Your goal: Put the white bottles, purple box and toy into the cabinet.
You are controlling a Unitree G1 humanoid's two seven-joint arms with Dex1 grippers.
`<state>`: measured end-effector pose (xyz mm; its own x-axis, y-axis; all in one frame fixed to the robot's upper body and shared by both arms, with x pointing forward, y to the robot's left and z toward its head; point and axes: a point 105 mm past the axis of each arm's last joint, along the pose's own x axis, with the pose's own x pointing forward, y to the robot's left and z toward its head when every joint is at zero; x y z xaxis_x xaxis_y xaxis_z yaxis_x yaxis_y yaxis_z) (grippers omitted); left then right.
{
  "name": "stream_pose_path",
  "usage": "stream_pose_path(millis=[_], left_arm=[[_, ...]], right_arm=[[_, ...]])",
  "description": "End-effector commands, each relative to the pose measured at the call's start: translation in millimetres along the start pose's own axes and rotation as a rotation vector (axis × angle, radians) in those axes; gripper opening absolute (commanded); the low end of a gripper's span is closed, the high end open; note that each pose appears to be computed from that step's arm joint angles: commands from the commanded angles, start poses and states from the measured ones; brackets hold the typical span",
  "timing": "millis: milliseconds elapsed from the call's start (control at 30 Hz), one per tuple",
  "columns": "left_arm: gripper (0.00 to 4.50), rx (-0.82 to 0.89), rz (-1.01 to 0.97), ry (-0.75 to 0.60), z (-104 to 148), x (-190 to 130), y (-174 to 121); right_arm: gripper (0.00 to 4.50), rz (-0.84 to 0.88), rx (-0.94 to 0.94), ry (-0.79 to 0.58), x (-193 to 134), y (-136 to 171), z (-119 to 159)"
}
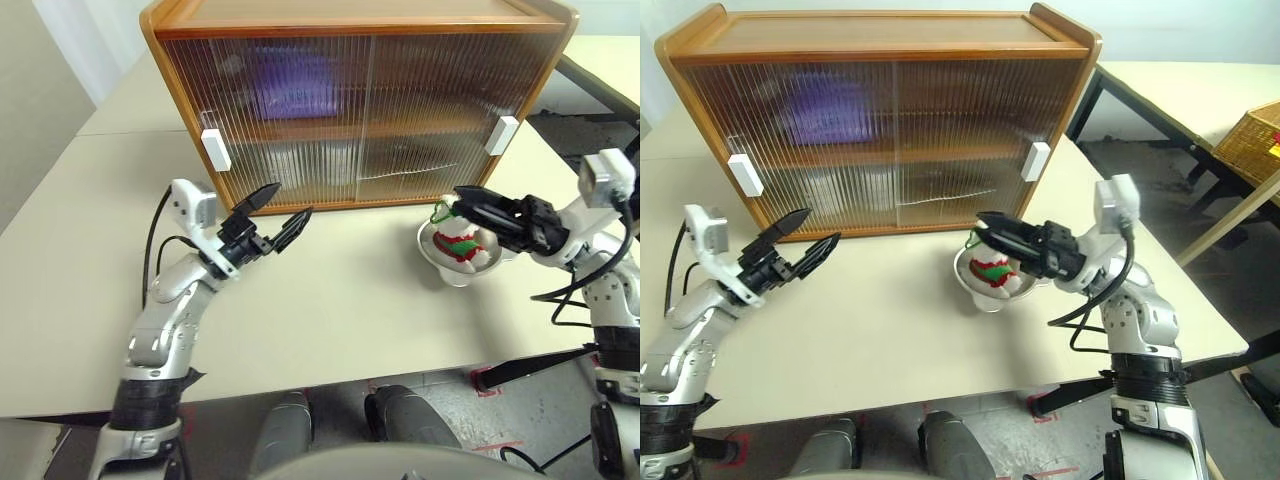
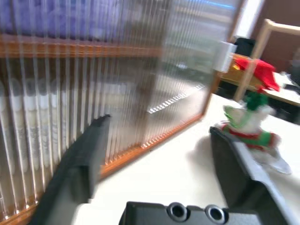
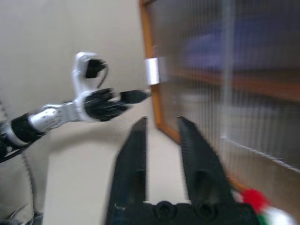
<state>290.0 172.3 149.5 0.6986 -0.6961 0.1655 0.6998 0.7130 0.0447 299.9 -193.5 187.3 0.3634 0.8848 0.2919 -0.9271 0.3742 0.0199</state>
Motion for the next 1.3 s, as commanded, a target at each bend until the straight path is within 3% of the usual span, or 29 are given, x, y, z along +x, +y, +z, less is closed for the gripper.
stream_pose_path(millis=[33,333,767,1300], left_arm=[[4.50,0.055,-0.070,0.032,6.4,-19.7,1.2],[4.50,0.157,-0.194,0.099,13.5,-44.0,-8.5],[4.50,0.149,-0.136,0.075,18.8,-44.5,-3.0],[4.50,0.148,-0.144,0.083,12.8,-47.4,0.5]], right_arm=[[0.02,-0.097,-0.066,-0.032,-9.0,-16.5,11.9],[0.02,-0.410,-0.160,0.035,-32.7,-62.3,16.2],[0.02,-0.704,-0.240,0.103,-41.5,-102.8,15.7],[0.02,-0.683,-0.236,0.097,-15.7,-107.7,19.1]])
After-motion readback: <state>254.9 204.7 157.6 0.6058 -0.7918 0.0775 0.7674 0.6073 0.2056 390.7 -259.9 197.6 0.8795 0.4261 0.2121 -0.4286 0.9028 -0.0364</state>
